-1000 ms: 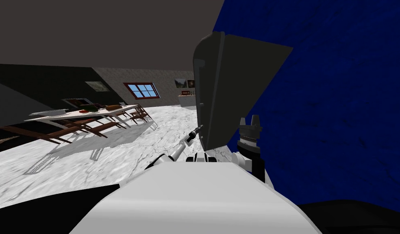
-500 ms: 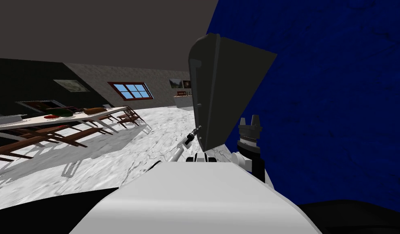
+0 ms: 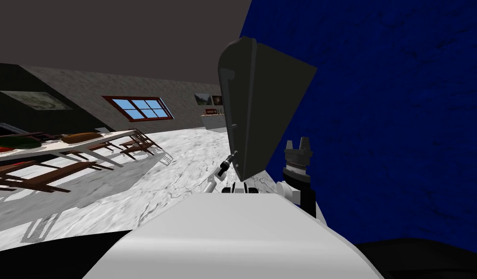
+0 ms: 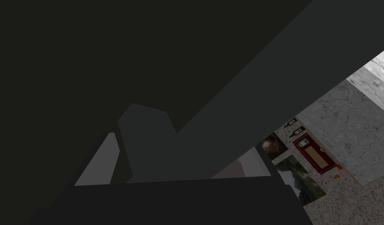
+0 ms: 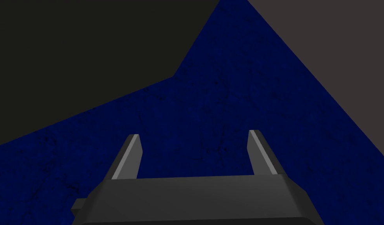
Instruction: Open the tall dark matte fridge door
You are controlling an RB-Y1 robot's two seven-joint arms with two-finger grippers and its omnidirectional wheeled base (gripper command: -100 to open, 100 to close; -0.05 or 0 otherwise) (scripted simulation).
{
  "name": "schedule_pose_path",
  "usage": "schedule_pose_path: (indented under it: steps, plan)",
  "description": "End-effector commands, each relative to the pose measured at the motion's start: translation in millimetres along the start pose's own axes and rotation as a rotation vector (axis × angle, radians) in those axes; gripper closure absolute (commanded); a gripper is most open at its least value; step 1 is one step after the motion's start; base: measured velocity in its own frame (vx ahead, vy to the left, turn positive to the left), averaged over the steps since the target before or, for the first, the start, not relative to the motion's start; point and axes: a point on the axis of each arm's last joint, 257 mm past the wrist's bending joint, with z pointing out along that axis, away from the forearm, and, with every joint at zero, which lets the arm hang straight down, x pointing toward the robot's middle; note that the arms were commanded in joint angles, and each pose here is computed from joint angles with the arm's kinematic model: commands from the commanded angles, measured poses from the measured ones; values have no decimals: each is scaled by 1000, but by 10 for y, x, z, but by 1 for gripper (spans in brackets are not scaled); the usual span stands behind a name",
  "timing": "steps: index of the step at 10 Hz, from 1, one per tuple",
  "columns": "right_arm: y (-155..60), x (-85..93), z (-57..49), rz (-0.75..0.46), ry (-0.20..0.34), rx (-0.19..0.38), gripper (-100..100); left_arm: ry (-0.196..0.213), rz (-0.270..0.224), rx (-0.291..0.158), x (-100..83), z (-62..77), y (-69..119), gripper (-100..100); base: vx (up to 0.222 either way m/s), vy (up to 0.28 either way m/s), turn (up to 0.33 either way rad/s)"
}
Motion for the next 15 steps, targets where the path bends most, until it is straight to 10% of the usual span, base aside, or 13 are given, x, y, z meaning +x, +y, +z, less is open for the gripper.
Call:
schedule_pose_path:
  steps: [1, 15]
  plan:
    - [0, 0, 0, 0, 0, 0, 0, -20, -17, -36, 8, -213, 95, 100, 23, 19, -176]
    - [0, 0, 0, 0, 0, 0, 0, -156, 31, -190, -489, -1136, 405, 100, 19, 13, -138]
